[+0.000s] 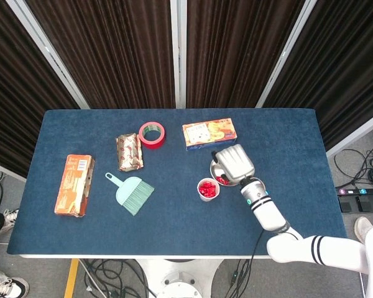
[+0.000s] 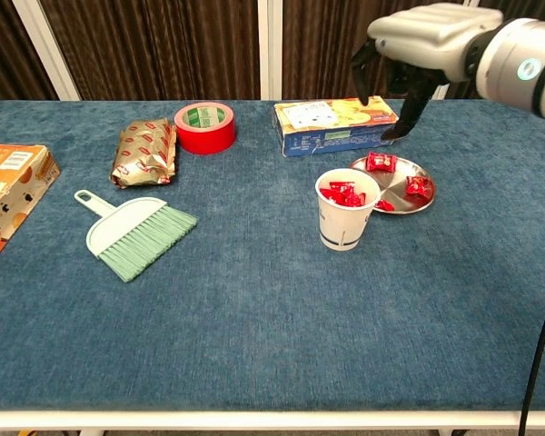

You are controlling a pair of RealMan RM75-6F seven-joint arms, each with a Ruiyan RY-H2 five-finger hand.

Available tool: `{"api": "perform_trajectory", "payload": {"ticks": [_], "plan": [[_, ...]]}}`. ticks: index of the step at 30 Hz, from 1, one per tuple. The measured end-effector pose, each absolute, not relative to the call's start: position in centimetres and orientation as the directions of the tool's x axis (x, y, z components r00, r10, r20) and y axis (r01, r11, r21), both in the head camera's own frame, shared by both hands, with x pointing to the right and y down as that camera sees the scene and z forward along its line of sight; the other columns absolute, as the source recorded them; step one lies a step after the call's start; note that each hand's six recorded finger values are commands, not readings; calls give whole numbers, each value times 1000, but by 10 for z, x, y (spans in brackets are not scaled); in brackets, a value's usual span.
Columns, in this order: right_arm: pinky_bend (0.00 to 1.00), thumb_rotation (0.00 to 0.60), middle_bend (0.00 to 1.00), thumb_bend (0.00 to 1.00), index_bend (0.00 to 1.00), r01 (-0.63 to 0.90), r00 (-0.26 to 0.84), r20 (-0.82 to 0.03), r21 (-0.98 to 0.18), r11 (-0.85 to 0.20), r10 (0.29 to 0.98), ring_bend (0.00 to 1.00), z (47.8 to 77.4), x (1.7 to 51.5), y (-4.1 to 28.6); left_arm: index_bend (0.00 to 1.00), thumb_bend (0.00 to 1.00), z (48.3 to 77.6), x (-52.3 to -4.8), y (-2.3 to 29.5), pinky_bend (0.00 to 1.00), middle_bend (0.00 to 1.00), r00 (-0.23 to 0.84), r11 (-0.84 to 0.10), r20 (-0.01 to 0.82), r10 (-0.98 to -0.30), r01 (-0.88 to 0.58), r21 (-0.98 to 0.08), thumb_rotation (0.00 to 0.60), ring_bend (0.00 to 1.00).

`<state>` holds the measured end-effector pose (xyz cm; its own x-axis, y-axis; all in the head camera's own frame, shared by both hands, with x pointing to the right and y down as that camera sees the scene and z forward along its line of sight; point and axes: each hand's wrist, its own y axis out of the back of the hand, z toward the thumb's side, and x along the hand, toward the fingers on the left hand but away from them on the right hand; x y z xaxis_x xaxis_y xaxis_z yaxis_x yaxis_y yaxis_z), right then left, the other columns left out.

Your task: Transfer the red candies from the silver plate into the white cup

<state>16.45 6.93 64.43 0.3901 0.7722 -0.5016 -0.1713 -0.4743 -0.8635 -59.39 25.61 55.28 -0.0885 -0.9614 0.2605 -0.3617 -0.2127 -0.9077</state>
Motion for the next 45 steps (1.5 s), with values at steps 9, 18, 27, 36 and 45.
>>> {"api": "perform_trajectory", "payload": {"ticks": [9,18,27,36,45], "plan": [[1000,600,1000,90,530,-227,260,-620,-785,-577,740,1000,679,204,70,146,103,556,-591,256,187,164,-86,-220,268,-960,-364,-905,600,58],[1000,600,1000,106,512,-332,167,-699,-704,-628,696,1000,715,227,56,147,102,556,-596,258,187,164,-100,-220,274,-957,-369,-903,599,58],[1000,600,1000,113,475,-451,170,-740,-646,-616,651,1000,740,227,43,147,102,556,-601,258,188,164,-115,-213,272,-955,-369,-905,600,58],[1000,600,1000,116,474,-504,187,-774,-604,-618,604,1000,760,220,43,146,102,558,-605,259,188,165,-125,-214,277,-953,-369,-904,600,58],[1000,600,1000,122,473,-530,200,-786,-589,-611,585,1000,770,216,43,146,102,560,-607,259,188,164,-132,-213,278,-952,-368,-905,599,58]]}}
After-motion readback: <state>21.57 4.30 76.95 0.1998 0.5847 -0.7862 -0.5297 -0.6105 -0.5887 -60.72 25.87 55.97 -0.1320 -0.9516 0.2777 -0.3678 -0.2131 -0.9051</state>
